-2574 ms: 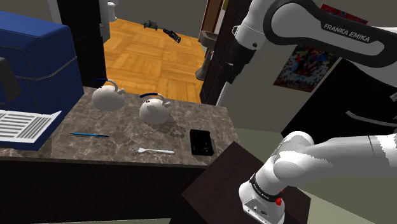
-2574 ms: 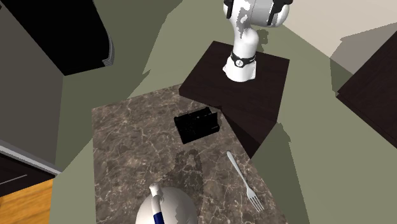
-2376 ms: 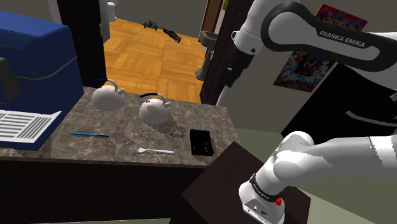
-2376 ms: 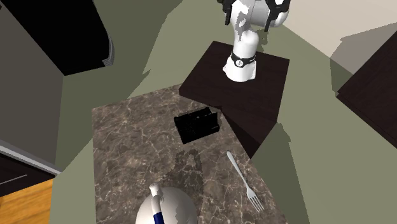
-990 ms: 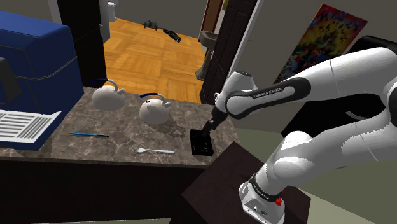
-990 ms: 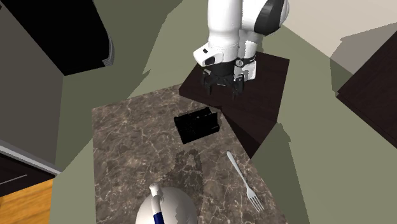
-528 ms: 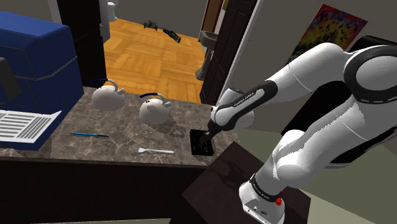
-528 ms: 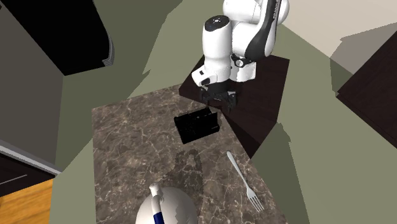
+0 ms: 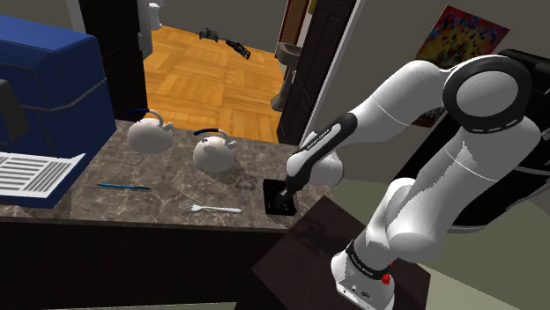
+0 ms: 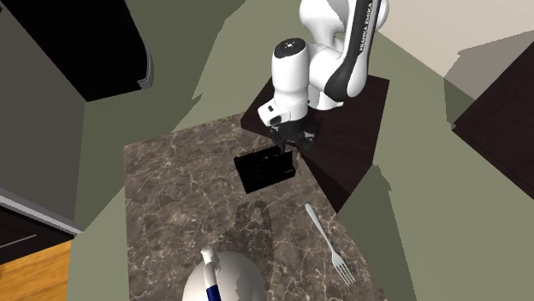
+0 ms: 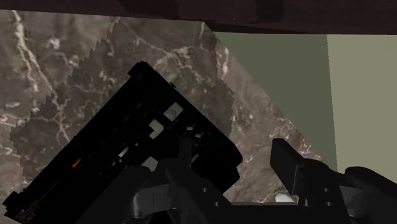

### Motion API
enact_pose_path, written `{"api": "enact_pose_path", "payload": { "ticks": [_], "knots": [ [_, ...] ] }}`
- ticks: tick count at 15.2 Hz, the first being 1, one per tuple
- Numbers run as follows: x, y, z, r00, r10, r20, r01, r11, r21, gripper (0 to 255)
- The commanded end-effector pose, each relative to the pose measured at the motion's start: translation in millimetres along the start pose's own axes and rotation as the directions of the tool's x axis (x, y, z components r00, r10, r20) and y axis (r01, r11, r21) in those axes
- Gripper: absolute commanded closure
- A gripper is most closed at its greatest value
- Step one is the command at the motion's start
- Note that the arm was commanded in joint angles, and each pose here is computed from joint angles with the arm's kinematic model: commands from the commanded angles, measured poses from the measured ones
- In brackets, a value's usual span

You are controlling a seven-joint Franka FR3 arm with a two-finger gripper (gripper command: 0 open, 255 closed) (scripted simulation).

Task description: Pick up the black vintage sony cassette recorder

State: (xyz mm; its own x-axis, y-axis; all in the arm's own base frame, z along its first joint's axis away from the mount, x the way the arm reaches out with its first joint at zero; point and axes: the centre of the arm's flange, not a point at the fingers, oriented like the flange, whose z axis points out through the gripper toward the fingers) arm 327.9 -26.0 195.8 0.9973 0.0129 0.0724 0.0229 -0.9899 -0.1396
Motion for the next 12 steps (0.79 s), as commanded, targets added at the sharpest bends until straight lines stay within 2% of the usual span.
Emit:
{"api": "enact_pose_path", "payload": {
  "ticks": [1, 9, 12],
  "knots": [
    [0, 1, 2, 1.0, 0.0, 0.0, 0.0, 1.0, -0.001, 255],
    [0, 0, 1, 1.0, 0.001, 0.0, -0.001, 1.0, 0.0, 255],
    [1, -2, -15, 1.0, 0.001, 0.0, -0.001, 1.0, 0.0, 255]
  ]
}}
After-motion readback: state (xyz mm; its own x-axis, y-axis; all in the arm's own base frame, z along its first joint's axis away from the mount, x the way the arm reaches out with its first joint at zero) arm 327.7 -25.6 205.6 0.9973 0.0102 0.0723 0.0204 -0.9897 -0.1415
